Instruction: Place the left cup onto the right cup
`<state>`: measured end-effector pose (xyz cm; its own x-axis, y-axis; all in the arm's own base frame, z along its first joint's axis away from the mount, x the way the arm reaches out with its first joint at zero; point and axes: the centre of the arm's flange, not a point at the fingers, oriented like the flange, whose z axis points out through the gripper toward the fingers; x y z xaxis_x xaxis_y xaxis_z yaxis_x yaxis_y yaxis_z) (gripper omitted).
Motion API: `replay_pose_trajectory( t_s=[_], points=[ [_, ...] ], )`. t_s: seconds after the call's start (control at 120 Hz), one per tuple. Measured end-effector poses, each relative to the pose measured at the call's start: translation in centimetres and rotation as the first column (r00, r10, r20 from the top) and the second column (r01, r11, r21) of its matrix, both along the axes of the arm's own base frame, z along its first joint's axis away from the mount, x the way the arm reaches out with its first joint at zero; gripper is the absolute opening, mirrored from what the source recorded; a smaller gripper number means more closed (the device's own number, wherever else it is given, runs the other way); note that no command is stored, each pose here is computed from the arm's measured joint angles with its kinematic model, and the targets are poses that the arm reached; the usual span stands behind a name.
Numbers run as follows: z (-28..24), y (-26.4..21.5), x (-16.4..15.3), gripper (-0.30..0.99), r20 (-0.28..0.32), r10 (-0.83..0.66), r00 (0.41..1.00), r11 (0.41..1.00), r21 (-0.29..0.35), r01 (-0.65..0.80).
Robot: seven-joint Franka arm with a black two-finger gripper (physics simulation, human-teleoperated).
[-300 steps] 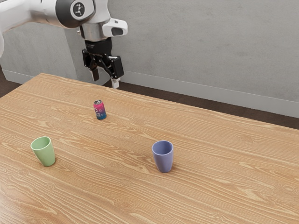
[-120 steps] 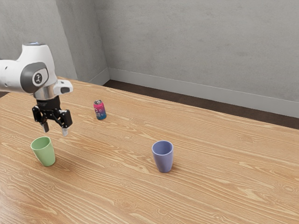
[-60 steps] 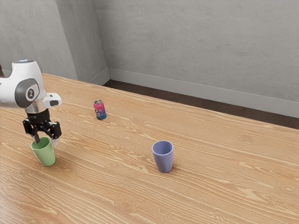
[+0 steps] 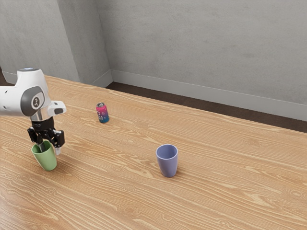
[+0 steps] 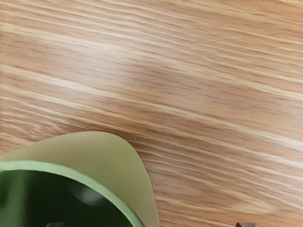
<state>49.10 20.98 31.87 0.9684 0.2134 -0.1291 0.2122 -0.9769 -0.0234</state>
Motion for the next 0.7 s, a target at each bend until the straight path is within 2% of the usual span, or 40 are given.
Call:
replay_pose_trajectory(
  t_s=[0.342, 0.492, 0.7],
  points=[
    [0.1, 0.5, -0.2, 0.04, 0.004, 0.015, 1.000, 1.000, -0.012, -0.015],
    [0.1, 0.3, -0.1, -0.04, 0.006, 0.013, 1.000, 1.000, -0.011, -0.013],
    [1.4, -0.2, 0.2, -0.08, 0.026, 0.004, 1.000, 1.000, -0.006, -0.004]
  ],
)
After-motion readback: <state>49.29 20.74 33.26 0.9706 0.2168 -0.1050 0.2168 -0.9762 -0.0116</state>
